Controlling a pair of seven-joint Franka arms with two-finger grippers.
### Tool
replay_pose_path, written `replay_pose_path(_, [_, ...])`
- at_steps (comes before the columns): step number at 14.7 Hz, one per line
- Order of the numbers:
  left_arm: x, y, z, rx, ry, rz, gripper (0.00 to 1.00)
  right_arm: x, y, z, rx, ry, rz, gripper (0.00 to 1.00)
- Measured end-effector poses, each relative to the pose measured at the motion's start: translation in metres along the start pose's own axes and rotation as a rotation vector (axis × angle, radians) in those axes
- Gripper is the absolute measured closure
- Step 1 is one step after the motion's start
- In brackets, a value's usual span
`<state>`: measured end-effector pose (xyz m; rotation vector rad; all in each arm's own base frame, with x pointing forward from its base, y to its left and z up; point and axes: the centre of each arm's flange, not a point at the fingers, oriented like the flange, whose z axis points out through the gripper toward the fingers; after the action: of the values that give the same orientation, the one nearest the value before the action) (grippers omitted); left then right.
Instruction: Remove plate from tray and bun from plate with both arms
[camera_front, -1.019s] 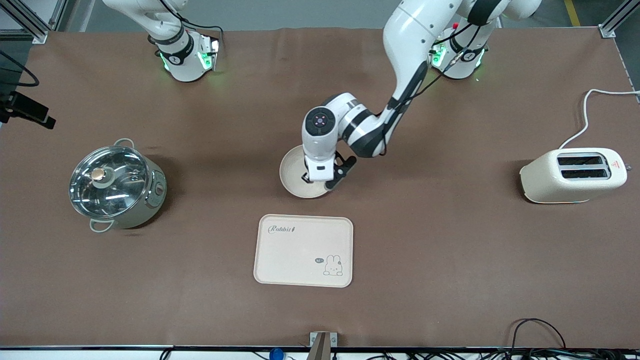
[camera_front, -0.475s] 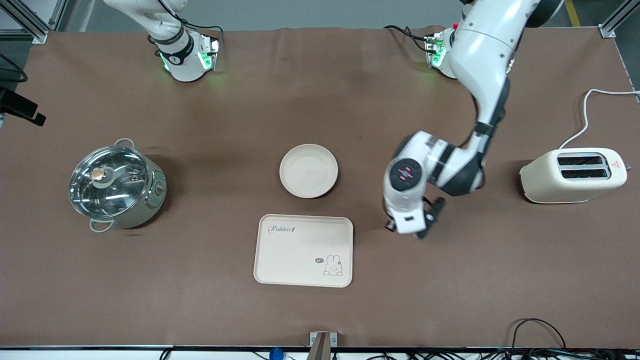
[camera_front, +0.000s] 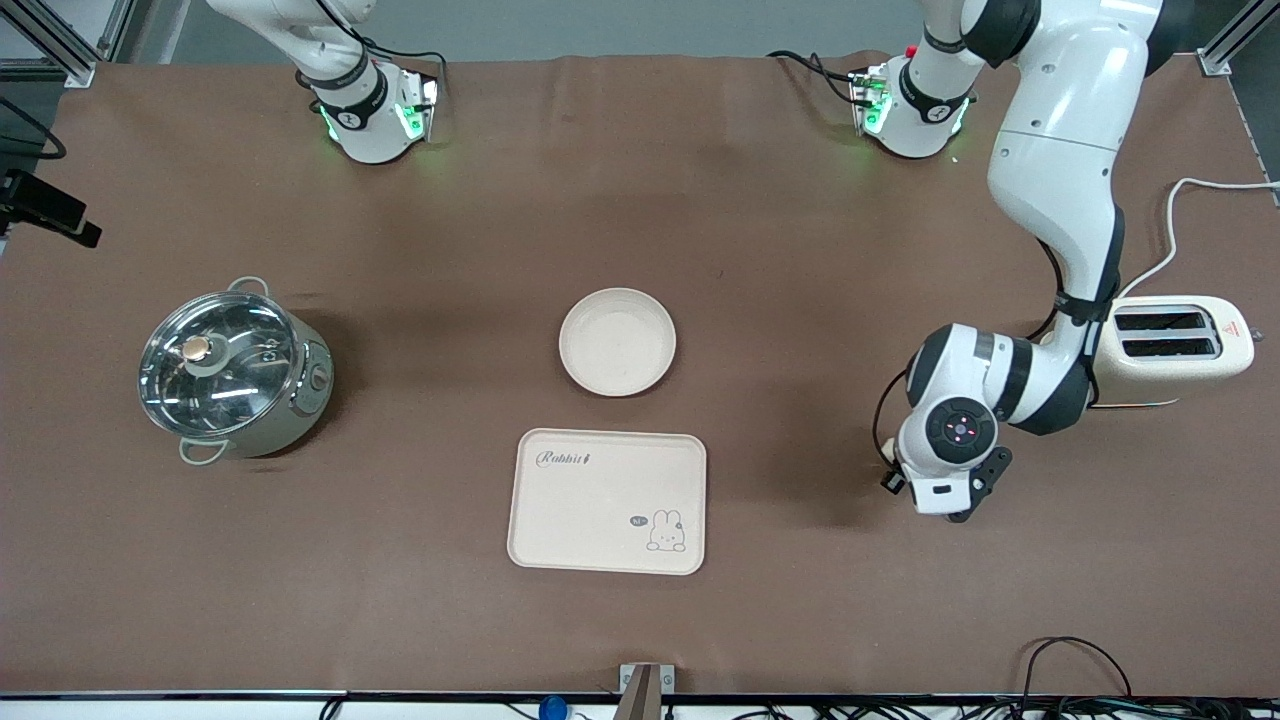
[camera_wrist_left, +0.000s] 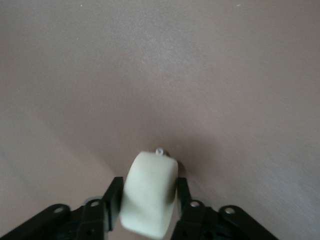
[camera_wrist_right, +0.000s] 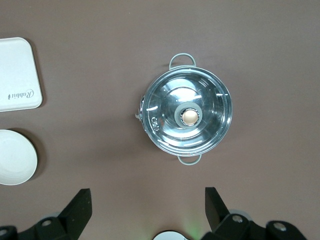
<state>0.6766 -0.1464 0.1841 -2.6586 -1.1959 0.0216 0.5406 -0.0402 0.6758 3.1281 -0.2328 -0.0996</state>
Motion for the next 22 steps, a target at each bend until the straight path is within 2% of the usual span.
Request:
replay_pose_path(3, [0.001, 0.001, 0.007, -0.007, 0.000, 0.003, 0.19, 0.000, 0.000, 0.000, 0.000, -0.001, 0.000, 0.00])
replay_pose_path(4, [0.004, 0.003, 0.002, -0.018, 0.005, 0.000, 0.07, 0.000, 0.000, 0.000, 0.000, -0.002, -0.001, 0.00])
replay_pose_path(5, [0.007, 0.004, -0.007, -0.032, 0.012, -0.003, 0.00, 0.000, -0.001, 0.000, 0.000, -0.004, -0.002, 0.00])
replay_pose_path(9, [0.012, 0.002, -0.071, -0.087, 0.046, 0.031, 0.00, -0.001, -0.007, 0.001, -0.001, -0.008, -0.013, 0.00])
replay_pose_path(12, [0.012, -0.014, -0.151, -0.119, 0.090, 0.195, 0.00, -0.002, -0.009, 0.001, -0.002, -0.008, -0.017, 0.00])
replay_pose_path(17, [0.014, -0.079, -0.284, -0.124, 0.158, 0.451, 0.00, -0.002, -0.008, 0.001, -0.003, -0.008, -0.016, 0.00])
replay_pose_path(22, [-0.011, -0.157, -0.382, -0.109, 0.132, 0.722, 0.00, -0.002, -0.008, 0.001, -0.004, -0.008, -0.016, 0.00])
